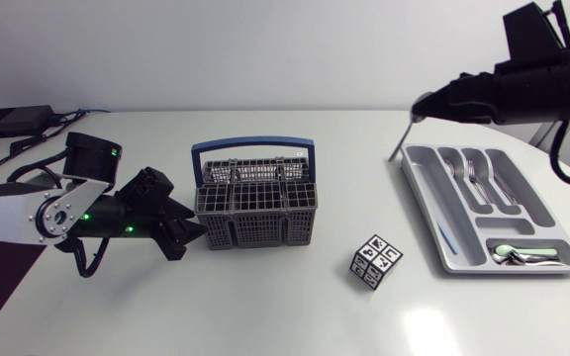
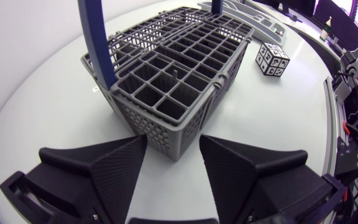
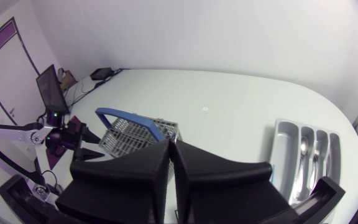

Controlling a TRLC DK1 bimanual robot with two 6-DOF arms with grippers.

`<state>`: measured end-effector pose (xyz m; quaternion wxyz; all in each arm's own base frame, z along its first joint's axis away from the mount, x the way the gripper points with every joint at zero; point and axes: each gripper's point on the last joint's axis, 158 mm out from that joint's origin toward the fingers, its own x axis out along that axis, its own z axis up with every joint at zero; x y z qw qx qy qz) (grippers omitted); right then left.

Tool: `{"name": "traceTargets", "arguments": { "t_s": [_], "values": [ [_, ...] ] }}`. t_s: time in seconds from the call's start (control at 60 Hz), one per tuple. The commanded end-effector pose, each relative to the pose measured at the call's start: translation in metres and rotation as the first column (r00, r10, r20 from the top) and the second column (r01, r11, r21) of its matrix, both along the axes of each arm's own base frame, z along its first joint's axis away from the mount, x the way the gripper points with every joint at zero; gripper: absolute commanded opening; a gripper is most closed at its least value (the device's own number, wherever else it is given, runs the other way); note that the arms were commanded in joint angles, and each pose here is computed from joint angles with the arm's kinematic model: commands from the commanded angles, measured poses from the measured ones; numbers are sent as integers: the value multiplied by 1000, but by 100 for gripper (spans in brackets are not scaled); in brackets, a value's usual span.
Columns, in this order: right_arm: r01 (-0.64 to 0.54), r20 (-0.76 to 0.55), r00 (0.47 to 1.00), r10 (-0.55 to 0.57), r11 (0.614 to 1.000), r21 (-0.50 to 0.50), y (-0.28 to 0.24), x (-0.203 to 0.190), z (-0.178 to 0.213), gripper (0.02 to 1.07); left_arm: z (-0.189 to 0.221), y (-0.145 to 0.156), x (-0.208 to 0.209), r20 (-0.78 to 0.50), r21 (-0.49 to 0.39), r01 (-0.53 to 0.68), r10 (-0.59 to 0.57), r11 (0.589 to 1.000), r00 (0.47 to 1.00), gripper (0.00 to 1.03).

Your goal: Transfer all utensils from the basket to the drawer tray.

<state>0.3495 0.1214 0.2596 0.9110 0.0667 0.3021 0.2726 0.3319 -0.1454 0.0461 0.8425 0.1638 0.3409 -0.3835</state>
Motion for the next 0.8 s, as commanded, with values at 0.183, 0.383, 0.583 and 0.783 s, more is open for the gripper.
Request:
{"name": "traceTargets", "arguments": {
  "t_s": [0.183, 0.383, 0.583, 0.783],
  "values": [
    [92, -77, 991, -108, 978, -185, -80, -10, -47, 11, 4, 0, 12, 16, -4, -17, 17, 1000, 1000, 60],
    [141, -122, 974, -192, 929, -342, -142, -22, -82, 11, 3, 3, 18, 23, 5, -39, 38, 999, 999, 60],
    [164, -141, 958, -252, 877, -452, -187, -38, -108, 11, 7, 4, 25, 42, 6, -61, 61, 998, 997, 60],
    [139, -163, 948, -272, 819, -556, -219, -54, -134, 11, 6, 5, 26, 41, 9, -74, 73, 997, 996, 60]
  ]
}}
